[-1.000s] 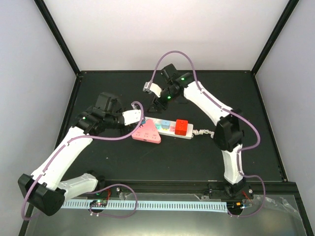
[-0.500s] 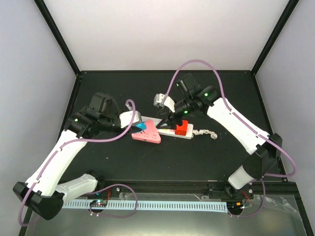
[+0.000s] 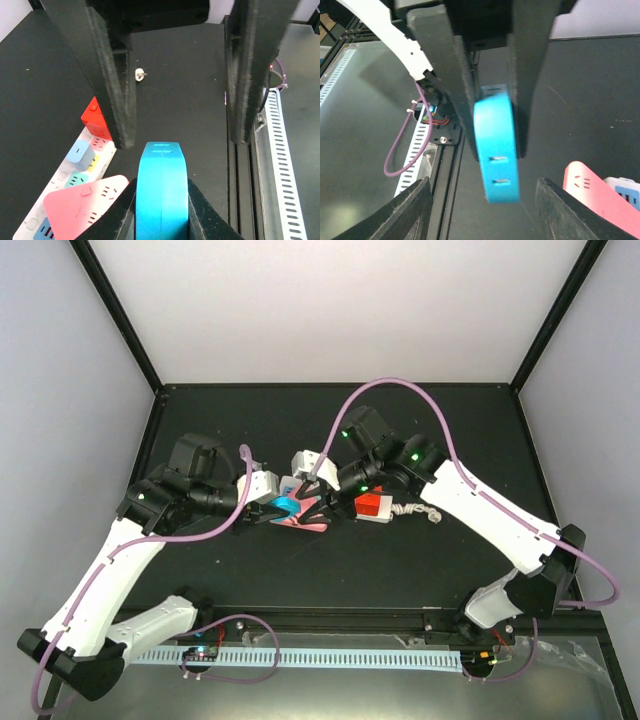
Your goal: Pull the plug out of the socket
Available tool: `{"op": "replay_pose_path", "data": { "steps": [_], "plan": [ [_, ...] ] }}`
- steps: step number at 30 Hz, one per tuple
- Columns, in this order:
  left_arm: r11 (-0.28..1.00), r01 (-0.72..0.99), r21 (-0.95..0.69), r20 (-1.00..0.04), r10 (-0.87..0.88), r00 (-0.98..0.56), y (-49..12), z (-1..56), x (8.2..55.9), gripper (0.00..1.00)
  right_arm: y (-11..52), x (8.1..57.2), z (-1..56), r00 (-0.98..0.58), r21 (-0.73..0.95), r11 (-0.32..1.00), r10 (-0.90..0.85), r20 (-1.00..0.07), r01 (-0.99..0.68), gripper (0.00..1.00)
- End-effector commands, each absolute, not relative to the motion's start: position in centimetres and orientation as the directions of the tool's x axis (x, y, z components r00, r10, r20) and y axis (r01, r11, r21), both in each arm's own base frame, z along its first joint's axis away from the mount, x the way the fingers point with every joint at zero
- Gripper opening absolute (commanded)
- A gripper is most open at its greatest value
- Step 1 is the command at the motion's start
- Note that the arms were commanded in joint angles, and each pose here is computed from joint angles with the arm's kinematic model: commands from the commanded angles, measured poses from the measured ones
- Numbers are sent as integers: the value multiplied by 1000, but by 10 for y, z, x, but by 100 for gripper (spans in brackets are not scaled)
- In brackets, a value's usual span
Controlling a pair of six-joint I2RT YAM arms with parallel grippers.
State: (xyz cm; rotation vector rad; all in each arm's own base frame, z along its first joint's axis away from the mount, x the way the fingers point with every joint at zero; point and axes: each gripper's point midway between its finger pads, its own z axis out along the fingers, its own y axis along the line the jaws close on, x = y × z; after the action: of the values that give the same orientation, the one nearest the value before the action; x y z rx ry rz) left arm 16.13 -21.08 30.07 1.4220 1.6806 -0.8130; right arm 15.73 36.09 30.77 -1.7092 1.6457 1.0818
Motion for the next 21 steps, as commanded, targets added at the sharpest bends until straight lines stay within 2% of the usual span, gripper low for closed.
{"op": "replay_pose_path", "data": {
  "steps": [1,10,21],
  "plan": [
    [138,990,-13,-898,435,-73,-214,315,152,4,367,148,320,-37,123,-123,-541,-840,-985,59],
    [131,991,-30,-914,397,-80,-213,318,151,4,372,151,315,-52,130,-105,-549,-834,-986,49],
    [126,990,-68,-927,360,-110,-214,322,153,4,378,159,314,-62,125,-77,-553,-831,-989,41]
  ]
}}
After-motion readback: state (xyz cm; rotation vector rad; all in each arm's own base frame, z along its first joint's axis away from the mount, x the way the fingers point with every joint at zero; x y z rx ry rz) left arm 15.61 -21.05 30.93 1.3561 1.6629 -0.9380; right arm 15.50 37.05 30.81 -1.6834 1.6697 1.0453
